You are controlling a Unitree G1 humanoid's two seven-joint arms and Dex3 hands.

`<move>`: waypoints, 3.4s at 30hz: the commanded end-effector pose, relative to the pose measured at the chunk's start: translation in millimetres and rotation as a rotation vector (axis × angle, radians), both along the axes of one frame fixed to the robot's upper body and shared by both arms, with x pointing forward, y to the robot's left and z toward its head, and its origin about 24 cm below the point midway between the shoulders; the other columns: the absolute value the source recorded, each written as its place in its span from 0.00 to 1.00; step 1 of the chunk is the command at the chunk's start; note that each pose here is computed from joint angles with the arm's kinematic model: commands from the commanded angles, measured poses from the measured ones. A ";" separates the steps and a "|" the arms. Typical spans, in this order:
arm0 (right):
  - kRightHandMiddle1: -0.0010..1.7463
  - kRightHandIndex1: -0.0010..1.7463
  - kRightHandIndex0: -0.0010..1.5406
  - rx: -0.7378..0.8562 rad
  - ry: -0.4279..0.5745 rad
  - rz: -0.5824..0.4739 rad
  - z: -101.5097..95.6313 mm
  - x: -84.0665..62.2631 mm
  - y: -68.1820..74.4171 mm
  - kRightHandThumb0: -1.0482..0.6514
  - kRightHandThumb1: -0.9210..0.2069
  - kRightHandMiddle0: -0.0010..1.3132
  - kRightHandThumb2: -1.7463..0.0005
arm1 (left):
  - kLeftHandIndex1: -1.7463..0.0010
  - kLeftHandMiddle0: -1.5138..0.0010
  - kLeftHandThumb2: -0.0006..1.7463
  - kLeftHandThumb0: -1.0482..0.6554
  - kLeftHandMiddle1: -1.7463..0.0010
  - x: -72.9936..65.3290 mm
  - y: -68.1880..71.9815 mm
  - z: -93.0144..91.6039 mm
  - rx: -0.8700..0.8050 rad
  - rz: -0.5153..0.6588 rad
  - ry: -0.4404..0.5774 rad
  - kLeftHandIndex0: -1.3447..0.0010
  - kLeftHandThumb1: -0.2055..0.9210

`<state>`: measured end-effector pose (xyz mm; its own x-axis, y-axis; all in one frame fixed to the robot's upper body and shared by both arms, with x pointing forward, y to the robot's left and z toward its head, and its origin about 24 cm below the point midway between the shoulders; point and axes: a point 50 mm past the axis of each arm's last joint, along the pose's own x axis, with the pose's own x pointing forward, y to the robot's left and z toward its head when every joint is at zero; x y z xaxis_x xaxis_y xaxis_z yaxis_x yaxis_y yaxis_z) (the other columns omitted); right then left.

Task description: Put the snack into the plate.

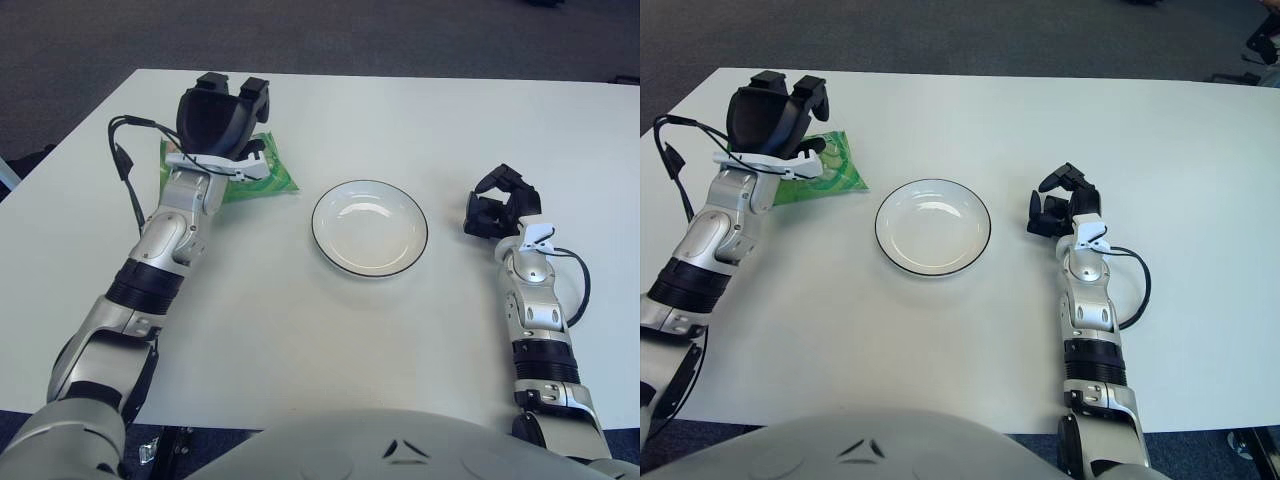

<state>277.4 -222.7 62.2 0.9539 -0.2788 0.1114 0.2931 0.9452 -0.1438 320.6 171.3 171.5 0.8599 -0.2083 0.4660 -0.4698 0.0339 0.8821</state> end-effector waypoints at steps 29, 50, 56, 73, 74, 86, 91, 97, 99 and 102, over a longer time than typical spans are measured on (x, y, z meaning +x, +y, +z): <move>1.00 1.00 0.86 0.050 0.141 -0.026 -42.2 -22.4 -2.1 0.30 0.65 0.55 0.16 | 0.87 1.00 0.36 0.00 1.00 13.8 43.3 -45.1 -0.012 0.294 0.512 1.00 1.00; 1.00 1.00 0.86 0.038 0.140 -0.031 -41.4 -24.9 -2.2 0.30 0.65 0.55 0.16 | 1.00 1.00 0.37 0.00 1.00 26.3 66.6 -120.7 -0.058 0.262 0.776 1.00 1.00; 1.00 1.00 0.86 0.040 0.138 -0.032 -40.7 -25.8 -2.8 0.30 0.65 0.55 0.16 | 0.96 1.00 0.40 0.00 1.00 24.4 66.4 -134.6 -0.085 0.254 0.782 0.99 1.00; 1.00 1.00 0.87 0.035 0.135 -0.028 -38.8 -26.6 -2.8 0.30 0.65 0.55 0.15 | 0.09 0.71 0.61 0.38 0.09 20.8 59.4 -150.9 -0.119 0.181 0.715 0.81 0.57; 1.00 1.00 0.87 0.035 0.135 -0.028 -38.9 -26.6 -2.8 0.30 0.65 0.55 0.15 | 0.06 0.63 0.68 0.47 0.10 20.8 59.2 -151.1 -0.120 0.179 0.710 0.74 0.49; 1.00 1.00 0.87 0.045 0.140 -0.035 -38.4 -26.6 -2.6 0.30 0.66 0.56 0.15 | 0.00 0.40 0.95 0.62 0.11 22.5 60.7 -146.5 -0.211 0.212 0.577 0.48 0.14; 1.00 1.00 0.87 0.039 0.140 -0.033 -37.9 -27.0 -2.4 0.30 0.66 0.56 0.15 | 0.00 0.37 0.98 0.62 0.12 24.1 60.5 -142.0 -0.256 0.222 0.532 0.46 0.10; 1.00 1.00 0.87 0.035 0.142 -0.031 -38.6 -26.4 -3.1 0.30 0.66 0.56 0.15 | 0.00 0.34 1.00 0.62 0.13 27.1 58.2 -135.3 -0.285 0.213 0.493 0.45 0.07; 1.00 1.00 0.87 0.035 0.143 -0.032 -38.7 -26.4 -3.3 0.30 0.66 0.56 0.15 | 0.00 0.33 1.00 0.62 0.14 31.7 54.8 -125.5 -0.289 0.194 0.470 0.45 0.06; 1.00 1.00 0.86 0.037 0.145 -0.035 -39.2 -26.2 -4.0 0.30 0.65 0.55 0.15 | 0.00 0.32 1.00 0.62 0.15 35.4 52.0 -114.6 -0.291 0.164 0.433 0.44 0.05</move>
